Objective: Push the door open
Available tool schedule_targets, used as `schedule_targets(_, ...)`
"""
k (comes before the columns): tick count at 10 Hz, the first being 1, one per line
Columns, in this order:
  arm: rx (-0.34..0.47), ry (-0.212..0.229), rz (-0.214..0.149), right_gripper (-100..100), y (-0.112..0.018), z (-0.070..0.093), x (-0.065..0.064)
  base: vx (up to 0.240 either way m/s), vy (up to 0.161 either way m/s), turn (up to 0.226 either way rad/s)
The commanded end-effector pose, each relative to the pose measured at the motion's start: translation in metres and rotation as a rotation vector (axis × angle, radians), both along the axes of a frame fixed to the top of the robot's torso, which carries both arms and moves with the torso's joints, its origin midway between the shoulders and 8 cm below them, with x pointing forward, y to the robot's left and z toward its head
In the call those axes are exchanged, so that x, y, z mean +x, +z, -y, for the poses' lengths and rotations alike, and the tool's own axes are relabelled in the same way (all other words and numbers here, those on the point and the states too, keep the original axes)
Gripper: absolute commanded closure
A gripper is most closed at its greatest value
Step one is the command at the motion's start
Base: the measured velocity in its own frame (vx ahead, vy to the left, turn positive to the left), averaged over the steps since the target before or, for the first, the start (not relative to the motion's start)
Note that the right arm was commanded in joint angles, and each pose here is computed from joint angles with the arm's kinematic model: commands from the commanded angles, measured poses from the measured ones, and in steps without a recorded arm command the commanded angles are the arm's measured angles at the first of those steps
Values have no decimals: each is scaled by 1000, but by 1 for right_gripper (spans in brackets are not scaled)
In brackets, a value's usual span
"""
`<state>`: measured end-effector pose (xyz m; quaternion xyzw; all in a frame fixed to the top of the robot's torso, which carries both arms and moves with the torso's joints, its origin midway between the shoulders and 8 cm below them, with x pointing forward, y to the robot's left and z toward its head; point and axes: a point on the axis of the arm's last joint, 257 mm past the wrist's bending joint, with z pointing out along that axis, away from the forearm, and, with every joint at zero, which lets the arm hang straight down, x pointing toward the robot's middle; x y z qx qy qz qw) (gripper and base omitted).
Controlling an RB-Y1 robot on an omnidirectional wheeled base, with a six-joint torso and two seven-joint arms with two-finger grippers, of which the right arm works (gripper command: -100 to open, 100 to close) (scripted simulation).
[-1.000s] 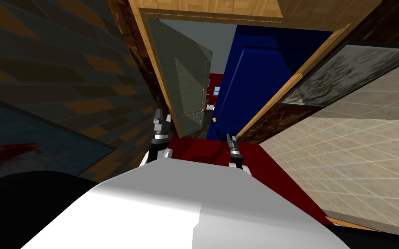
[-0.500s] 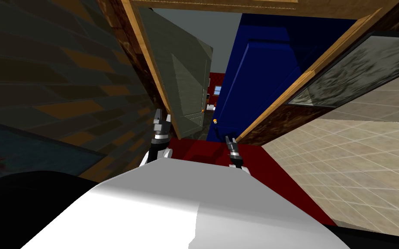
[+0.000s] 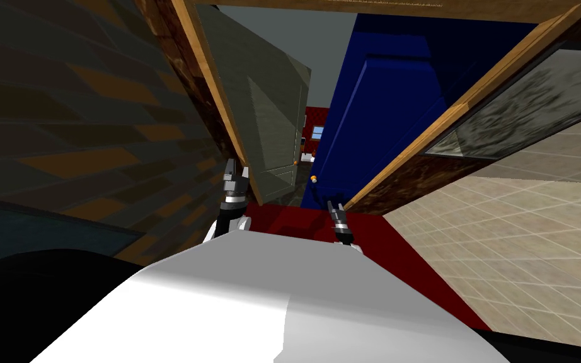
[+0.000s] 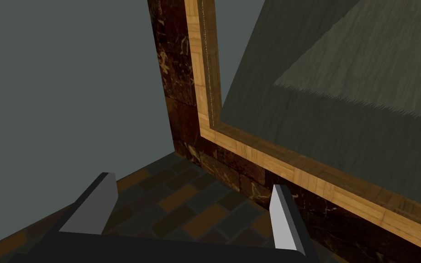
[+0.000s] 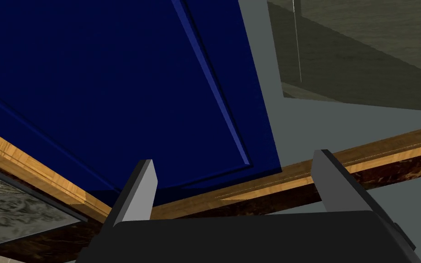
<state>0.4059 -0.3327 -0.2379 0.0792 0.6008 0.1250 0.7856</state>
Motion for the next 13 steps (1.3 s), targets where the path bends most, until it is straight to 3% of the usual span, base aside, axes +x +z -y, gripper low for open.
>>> schedule_targets(1,-29,-9,-16,-100,-9,2,-1,108,1,6)
schedule_targets(13,-206,-57,-145,-100,-84,9,-13,108,-2,6)
